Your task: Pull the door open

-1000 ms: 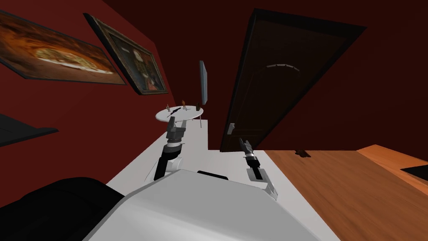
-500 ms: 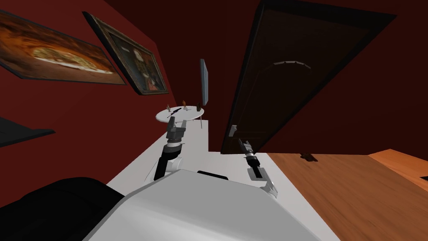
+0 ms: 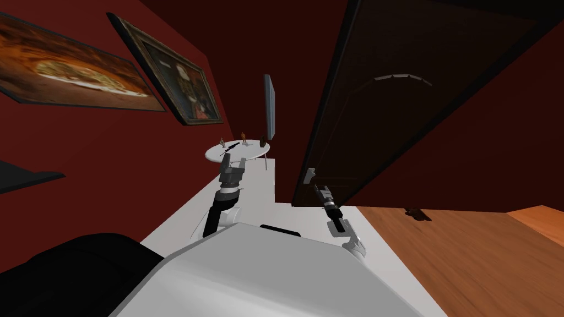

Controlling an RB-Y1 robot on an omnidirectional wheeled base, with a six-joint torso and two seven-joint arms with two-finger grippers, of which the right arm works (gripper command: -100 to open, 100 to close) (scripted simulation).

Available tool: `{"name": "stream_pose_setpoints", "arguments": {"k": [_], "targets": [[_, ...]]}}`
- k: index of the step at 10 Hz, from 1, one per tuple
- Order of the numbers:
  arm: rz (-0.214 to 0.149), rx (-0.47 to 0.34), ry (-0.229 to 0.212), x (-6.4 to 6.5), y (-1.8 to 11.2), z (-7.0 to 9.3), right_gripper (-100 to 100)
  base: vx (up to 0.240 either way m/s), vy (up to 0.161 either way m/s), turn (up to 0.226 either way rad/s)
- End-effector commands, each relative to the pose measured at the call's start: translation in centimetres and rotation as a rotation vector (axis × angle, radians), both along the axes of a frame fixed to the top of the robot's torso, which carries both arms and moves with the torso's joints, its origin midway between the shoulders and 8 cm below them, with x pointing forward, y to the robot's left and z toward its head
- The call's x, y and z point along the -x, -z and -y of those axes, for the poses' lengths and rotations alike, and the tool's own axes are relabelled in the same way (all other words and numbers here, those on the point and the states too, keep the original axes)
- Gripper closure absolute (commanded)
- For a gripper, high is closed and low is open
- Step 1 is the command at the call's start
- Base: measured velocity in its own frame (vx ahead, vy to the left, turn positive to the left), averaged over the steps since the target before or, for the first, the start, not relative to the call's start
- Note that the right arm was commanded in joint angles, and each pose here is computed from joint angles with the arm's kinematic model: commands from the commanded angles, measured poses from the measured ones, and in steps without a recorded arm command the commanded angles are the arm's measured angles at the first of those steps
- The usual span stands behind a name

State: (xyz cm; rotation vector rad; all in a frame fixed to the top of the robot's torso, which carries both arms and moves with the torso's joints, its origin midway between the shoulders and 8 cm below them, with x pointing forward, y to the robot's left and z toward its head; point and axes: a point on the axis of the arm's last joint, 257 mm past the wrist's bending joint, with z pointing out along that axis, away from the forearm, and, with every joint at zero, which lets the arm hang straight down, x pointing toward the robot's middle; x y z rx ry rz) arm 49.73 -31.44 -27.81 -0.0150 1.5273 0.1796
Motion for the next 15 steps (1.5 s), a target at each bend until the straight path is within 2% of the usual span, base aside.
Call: {"name": "stream_pose_setpoints", "arguments": {"k": [1,3,4,10,11,12,15], "targets": [[-0.012,0.04,0.001,-0.3,0.7,0.2,-100,0.118,0.013,0.031],[-0.029,0.095,0.002,-0.5,1.6,0.6,-100,0.088,0.008,0.031],[-0.024,0.076,0.002,-0.4,1.3,0.5,-100,0.038,0.001,0.007],[-0.033,0.081,0.037,-0.2,1.8,2.5,-100,0.201,0.022,0.056],[-0.032,0.08,0.033,-0.2,1.7,2.4,-100,0.091,0.012,0.014],[-0.032,0.08,0.033,-0.2,1.7,2.4,100,-0.008,-0.001,-0.013],[-0.032,0.08,0.033,-0.2,1.7,2.4,100,-0.025,-0.008,0.002]]}}
